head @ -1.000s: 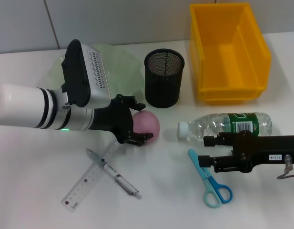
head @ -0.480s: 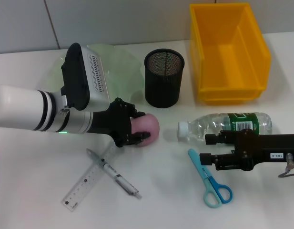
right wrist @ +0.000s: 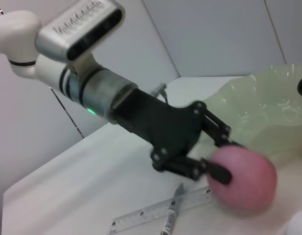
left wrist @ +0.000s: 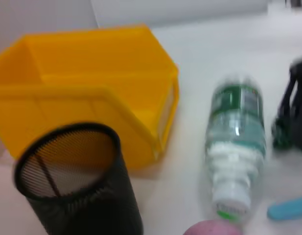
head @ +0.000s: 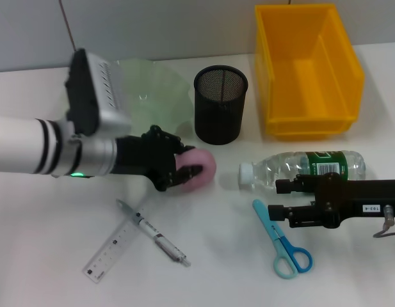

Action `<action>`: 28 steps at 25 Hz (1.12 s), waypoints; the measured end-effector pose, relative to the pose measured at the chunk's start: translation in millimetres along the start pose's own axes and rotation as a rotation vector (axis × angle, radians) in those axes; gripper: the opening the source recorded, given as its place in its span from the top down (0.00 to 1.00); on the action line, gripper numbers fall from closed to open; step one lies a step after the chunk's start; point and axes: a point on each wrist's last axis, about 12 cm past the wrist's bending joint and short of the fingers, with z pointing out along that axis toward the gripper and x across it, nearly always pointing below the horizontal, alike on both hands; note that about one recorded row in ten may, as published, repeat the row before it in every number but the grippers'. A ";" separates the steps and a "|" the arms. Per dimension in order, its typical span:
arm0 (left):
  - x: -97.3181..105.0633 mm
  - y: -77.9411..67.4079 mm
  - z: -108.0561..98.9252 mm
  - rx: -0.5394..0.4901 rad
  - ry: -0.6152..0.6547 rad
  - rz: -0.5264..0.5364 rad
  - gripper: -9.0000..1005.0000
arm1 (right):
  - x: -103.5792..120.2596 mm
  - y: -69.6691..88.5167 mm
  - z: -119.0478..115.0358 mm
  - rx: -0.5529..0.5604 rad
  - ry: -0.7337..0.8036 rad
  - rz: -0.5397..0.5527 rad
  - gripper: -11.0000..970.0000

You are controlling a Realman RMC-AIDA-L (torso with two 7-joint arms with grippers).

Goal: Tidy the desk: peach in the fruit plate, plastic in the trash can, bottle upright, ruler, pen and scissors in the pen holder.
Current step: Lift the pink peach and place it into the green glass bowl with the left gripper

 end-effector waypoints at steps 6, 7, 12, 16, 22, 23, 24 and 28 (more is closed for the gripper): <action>0.8 10.7 -40.9 -0.043 -0.250 -0.196 0.67 | 0.6 0.2 0.5 0.000 0.000 0.003 0.19; 1.0 11.4 -43.1 -0.049 -0.264 -0.206 0.67 | 0.6 0.3 0.7 -0.001 -0.001 0.003 0.19; 9.9 22.6 -70.8 -0.179 -0.465 -0.366 0.71 | 0.5 0.9 1.5 -0.006 0.001 0.001 0.19; 26.4 29.7 -74.2 -0.315 -0.520 -0.491 0.74 | 0.9 1.7 2.6 -0.010 0.002 0.001 0.19; 51.0 35.6 -65.4 -0.510 -0.506 -0.599 0.79 | 1.2 2.3 4.4 -0.015 0.005 0.001 0.19; 53.9 35.8 -64.0 -0.535 -0.499 -0.601 0.79 | 1.1 2.4 4.5 -0.016 0.005 0.001 0.19; 56.4 35.6 -62.6 -0.554 -0.493 -0.604 0.80 | 1.1 2.5 4.6 -0.016 0.005 0.001 0.19; 61.2 35.2 -60.1 -0.593 -0.472 -0.594 0.81 | 1.1 2.6 4.7 -0.017 0.004 0.001 0.19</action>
